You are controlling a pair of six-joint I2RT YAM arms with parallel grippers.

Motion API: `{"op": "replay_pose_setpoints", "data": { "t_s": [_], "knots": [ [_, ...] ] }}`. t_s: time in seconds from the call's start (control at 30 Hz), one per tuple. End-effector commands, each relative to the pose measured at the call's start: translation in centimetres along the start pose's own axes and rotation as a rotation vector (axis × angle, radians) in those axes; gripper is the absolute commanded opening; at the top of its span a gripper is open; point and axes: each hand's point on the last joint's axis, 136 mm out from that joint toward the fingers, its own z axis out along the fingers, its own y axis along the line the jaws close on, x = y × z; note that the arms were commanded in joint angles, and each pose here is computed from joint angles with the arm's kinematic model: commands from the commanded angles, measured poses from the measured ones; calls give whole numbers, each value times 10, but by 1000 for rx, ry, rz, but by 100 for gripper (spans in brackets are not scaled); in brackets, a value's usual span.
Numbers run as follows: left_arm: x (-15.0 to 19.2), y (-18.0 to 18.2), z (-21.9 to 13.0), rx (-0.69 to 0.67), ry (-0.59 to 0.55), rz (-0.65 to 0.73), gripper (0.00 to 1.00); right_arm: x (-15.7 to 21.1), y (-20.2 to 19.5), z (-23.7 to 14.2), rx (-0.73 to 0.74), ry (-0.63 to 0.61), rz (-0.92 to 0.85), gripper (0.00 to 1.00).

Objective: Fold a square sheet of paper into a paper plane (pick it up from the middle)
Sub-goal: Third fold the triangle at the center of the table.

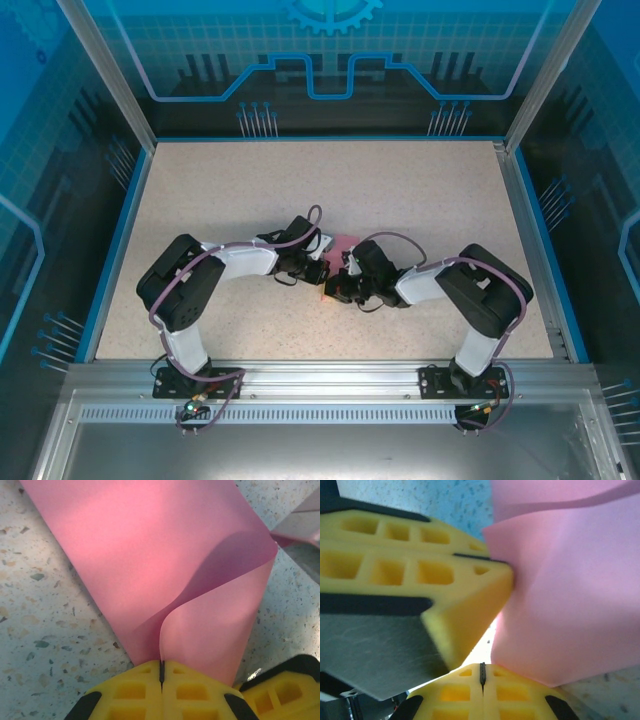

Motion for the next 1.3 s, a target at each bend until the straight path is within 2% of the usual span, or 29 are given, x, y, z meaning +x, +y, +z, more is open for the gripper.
{"op": "replay_pose_setpoints", "data": {
  "t_s": [0.0,0.4,0.77,1.1,1.27],
  "knots": [
    [15,7,9,-10,60,-5,0,8,7,0,-20,5,-12,1],
    [15,6,9,-7,59,-6,0,16,-32,13,113,33,51,0],
    [14,6,9,-8,58,-3,0,-15,1,-24,16,-46,-2,0],
    [15,6,9,-10,63,-2,0,-30,-15,-14,33,-46,37,0],
    [15,7,9,-15,66,1,0,-29,-35,-12,104,-35,68,0]
  ]
}}
